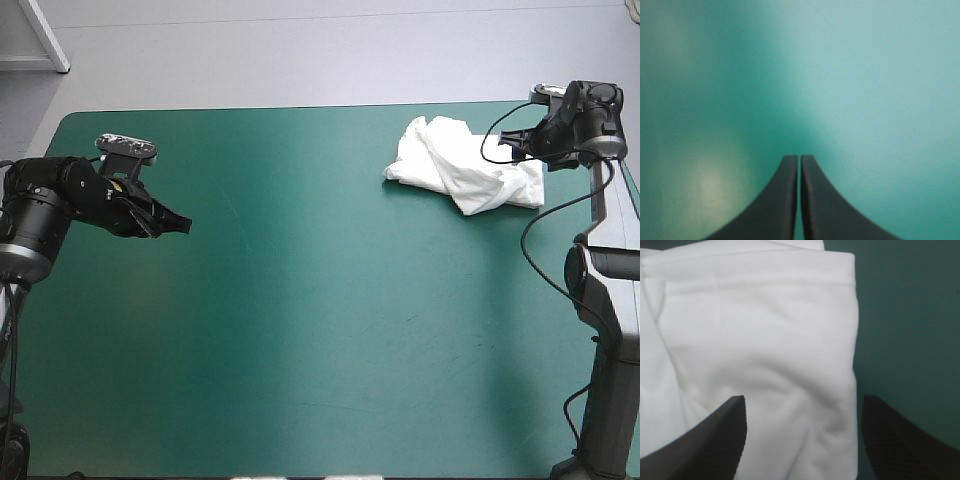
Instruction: Fold the cloth
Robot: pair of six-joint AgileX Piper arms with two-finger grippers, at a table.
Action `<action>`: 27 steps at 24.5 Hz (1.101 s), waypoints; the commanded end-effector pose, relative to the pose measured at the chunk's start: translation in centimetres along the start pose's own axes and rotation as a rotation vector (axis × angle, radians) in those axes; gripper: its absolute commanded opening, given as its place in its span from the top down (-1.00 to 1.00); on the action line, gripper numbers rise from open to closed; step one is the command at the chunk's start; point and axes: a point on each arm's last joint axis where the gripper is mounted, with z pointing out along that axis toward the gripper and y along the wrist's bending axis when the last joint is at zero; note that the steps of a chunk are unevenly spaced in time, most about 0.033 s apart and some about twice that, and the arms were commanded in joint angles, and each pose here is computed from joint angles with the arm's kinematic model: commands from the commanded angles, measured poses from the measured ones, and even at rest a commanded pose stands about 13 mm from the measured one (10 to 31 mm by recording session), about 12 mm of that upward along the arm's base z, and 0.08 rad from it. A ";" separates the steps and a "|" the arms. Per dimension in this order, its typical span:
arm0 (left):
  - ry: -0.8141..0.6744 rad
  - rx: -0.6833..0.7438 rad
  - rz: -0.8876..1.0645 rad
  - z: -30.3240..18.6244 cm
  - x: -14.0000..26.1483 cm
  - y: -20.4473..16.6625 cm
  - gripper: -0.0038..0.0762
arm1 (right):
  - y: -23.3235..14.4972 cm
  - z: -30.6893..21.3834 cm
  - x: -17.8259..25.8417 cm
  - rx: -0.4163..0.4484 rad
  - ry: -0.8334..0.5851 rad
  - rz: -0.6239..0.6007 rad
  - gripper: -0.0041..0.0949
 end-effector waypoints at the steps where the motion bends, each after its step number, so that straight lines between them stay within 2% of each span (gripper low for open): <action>1: -0.129 -0.015 -0.002 -2.2 -0.8 -0.1 0.86 | 0.3 -7.7 -1.4 -0.029 -0.191 0.012 -0.17; 2: -0.152 -0.020 -0.003 -2.2 -1.0 -0.1 0.86 | 0.7 -10.2 -1.3 -0.067 -0.231 0.016 0.06; 6: -0.195 -0.031 -0.003 -2.3 -1.4 0.0 0.86 | 1.7 -15.8 -0.3 -0.153 -0.308 -0.024 0.63; 7: -0.219 -0.030 -0.007 -2.3 -1.6 0.0 0.86 | 2.0 -18.3 1.0 -0.168 -0.325 -0.057 0.95; 12: -0.260 -0.014 -0.016 -2.4 -2.0 -0.1 0.86 | 1.9 -21.4 6.5 -0.109 -0.279 -0.159 0.95; 16: -0.312 -0.025 0.013 -3.4 -1.9 -0.2 0.86 | 1.6 -22.0 13.7 -0.139 -0.435 -0.176 0.95; 17: -0.346 -0.034 0.013 -3.9 -1.8 -0.3 0.86 | 1.2 -21.4 16.3 -0.136 -0.506 -0.164 0.95; 20: -0.389 -0.028 -0.001 -4.3 -1.0 -0.6 0.86 | 0.5 -21.4 20.1 -0.113 -0.625 -0.184 0.95; 23: -0.400 -0.025 0.010 -4.0 0.3 -0.9 0.86 | 0.0 -20.9 23.1 -0.085 -0.683 -0.216 0.95; 27: -0.436 -0.036 -0.006 -3.3 2.9 -1.3 0.86 | -0.5 -19.9 26.4 -0.069 -0.682 -0.229 0.95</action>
